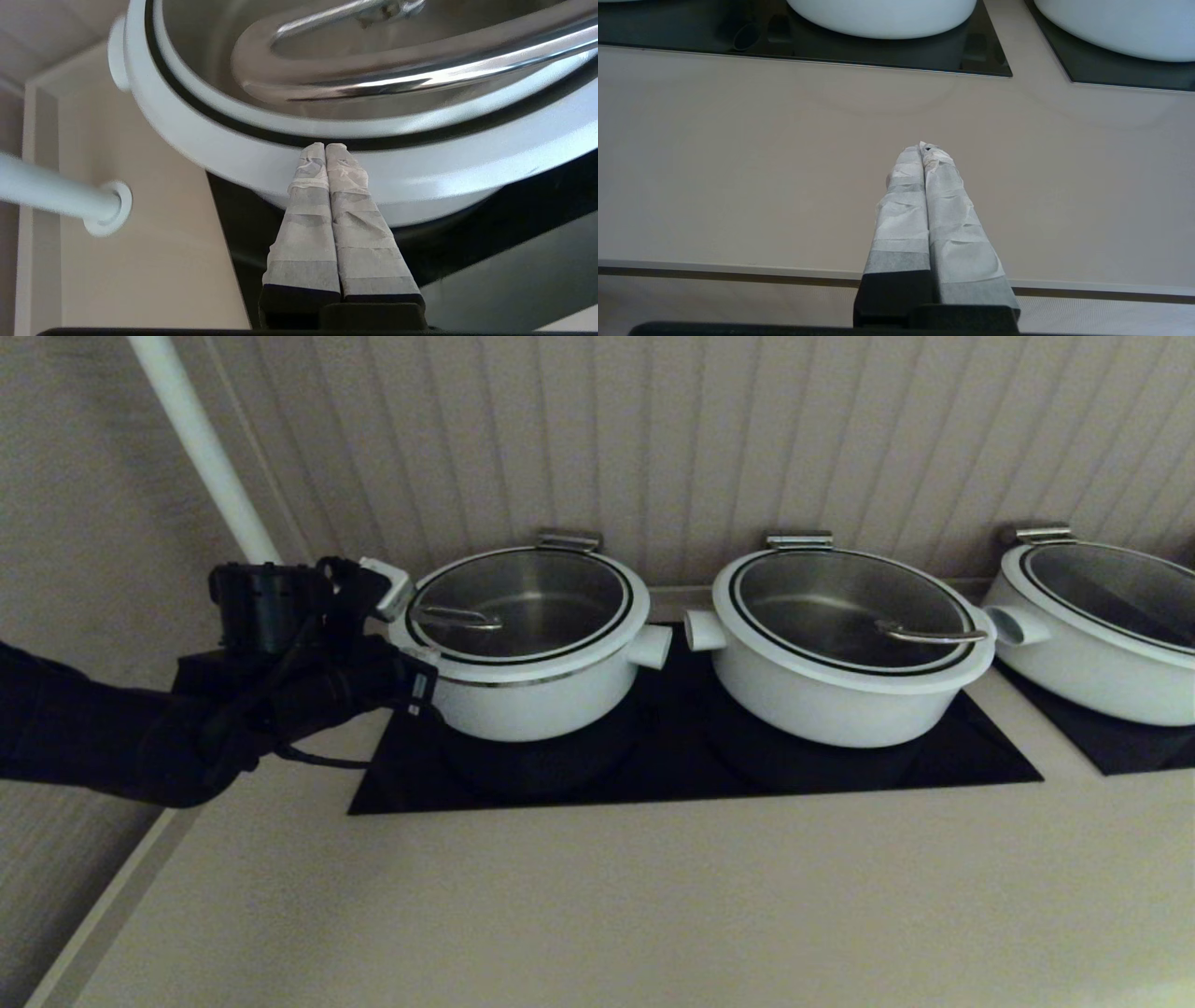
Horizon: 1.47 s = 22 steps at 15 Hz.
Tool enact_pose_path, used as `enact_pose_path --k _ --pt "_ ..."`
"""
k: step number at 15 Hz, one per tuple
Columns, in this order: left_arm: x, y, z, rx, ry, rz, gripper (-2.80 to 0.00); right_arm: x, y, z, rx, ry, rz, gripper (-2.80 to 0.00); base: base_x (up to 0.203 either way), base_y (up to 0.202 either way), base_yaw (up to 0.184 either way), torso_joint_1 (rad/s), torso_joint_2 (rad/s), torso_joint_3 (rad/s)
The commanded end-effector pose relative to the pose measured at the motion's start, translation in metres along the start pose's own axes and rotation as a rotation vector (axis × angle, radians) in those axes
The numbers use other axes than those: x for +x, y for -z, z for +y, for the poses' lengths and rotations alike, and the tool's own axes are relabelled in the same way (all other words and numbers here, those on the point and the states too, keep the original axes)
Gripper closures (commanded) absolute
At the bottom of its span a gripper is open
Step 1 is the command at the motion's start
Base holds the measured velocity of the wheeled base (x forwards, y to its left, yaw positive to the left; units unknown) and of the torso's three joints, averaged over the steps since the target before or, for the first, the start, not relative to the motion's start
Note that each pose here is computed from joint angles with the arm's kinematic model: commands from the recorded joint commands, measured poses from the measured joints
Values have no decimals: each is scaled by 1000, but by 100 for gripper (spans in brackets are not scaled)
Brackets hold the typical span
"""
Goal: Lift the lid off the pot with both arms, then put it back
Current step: Close the pot lid
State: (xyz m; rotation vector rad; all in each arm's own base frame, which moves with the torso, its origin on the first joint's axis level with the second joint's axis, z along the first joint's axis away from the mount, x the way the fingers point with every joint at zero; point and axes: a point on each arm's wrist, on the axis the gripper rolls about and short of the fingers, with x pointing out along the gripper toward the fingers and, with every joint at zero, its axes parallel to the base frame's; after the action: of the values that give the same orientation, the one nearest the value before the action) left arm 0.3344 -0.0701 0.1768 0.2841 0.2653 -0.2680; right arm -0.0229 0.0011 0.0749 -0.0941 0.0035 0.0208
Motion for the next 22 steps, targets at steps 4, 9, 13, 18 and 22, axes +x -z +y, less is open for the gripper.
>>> enact_pose_path --k 4,9,13,18,22 --pt "1 10 2 -2 -5 28 0 0 0 0 -1 -1 2 0 0 0 0 0 0 0" --pt "-2 17 2 -4 -4 51 0 0 0 0 -1 -1 2 0 0 0 0 0 0 0" --pt "-5 18 4 -5 -9 54 0 0 0 0 -1 -1 2 0 0 0 0 0 0 0" --pt "-21 17 5 -2 -15 46 0 0 0 0 -1 -1 2 0 0 0 0 0 0 0" --pt "-40 9 6 -1 -27 9 0 0 0 0 -1 -1 2 0 0 0 0 0 0 0"
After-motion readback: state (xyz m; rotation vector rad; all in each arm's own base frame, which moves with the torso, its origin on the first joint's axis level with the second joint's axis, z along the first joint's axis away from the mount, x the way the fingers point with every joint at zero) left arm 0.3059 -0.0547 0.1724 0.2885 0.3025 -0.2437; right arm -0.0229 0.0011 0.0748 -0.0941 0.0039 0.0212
